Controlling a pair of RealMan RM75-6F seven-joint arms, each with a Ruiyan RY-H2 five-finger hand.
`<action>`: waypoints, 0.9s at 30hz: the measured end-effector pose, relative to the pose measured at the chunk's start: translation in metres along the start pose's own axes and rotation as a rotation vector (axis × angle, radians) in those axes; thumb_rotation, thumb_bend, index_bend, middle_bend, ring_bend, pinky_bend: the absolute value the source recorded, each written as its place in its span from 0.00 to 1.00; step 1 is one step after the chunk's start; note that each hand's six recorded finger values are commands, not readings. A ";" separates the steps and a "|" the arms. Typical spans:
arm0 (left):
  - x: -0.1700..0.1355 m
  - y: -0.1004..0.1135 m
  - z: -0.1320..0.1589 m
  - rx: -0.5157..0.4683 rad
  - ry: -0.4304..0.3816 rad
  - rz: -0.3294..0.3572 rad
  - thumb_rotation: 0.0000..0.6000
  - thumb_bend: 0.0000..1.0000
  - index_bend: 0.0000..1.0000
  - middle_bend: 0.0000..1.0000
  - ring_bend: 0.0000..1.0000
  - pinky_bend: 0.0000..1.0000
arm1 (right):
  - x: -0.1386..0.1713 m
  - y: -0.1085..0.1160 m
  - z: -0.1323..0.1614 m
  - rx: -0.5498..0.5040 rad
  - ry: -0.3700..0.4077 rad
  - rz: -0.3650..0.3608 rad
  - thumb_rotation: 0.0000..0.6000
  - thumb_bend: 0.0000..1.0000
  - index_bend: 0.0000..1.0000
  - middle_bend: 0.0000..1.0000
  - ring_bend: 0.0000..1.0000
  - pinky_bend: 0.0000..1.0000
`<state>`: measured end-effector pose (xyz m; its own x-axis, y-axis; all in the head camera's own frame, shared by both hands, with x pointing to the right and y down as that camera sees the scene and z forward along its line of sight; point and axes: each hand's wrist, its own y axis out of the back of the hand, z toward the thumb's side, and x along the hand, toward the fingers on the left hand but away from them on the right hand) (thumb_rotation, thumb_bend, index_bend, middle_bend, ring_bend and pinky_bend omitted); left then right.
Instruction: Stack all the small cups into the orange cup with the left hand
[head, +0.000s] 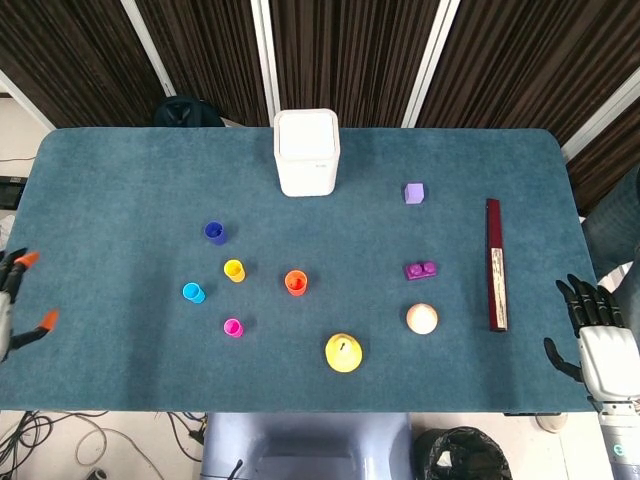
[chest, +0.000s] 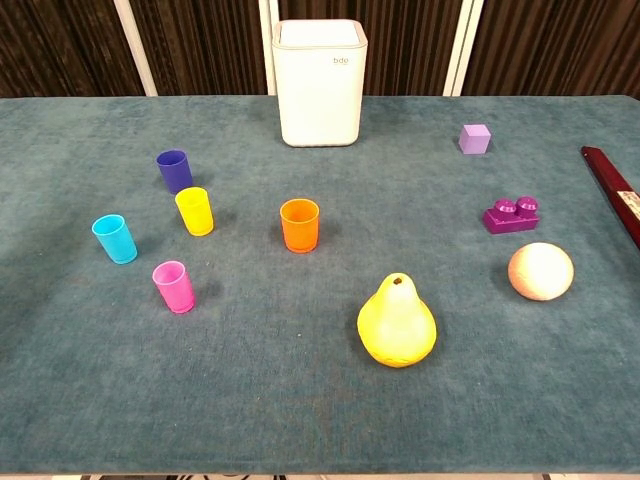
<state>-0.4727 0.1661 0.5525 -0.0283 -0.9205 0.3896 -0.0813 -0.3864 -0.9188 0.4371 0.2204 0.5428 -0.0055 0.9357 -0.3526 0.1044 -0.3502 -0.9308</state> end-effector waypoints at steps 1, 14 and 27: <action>0.008 0.000 0.006 0.017 -0.019 -0.006 1.00 0.24 0.13 0.07 0.00 0.00 | 0.000 0.000 0.000 0.000 -0.001 -0.001 1.00 0.43 0.06 0.00 0.06 0.00; 0.102 -0.013 0.081 0.117 -0.132 -0.161 1.00 0.24 0.13 0.07 0.00 0.00 | 0.000 0.000 -0.003 0.013 -0.013 0.002 1.00 0.43 0.06 0.00 0.06 0.00; 0.153 -0.042 0.113 0.124 -0.087 -0.246 1.00 0.24 0.13 0.07 0.00 0.00 | -0.009 -0.018 -0.022 0.051 -0.074 0.047 1.00 0.43 0.06 0.00 0.06 0.00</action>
<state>-0.3608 0.0351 0.6434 0.0629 -0.7977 0.5998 0.0476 -0.5979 -0.8002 0.4567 0.2187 0.5646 -0.0754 0.9134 -0.4001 0.0550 -0.3968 -0.9162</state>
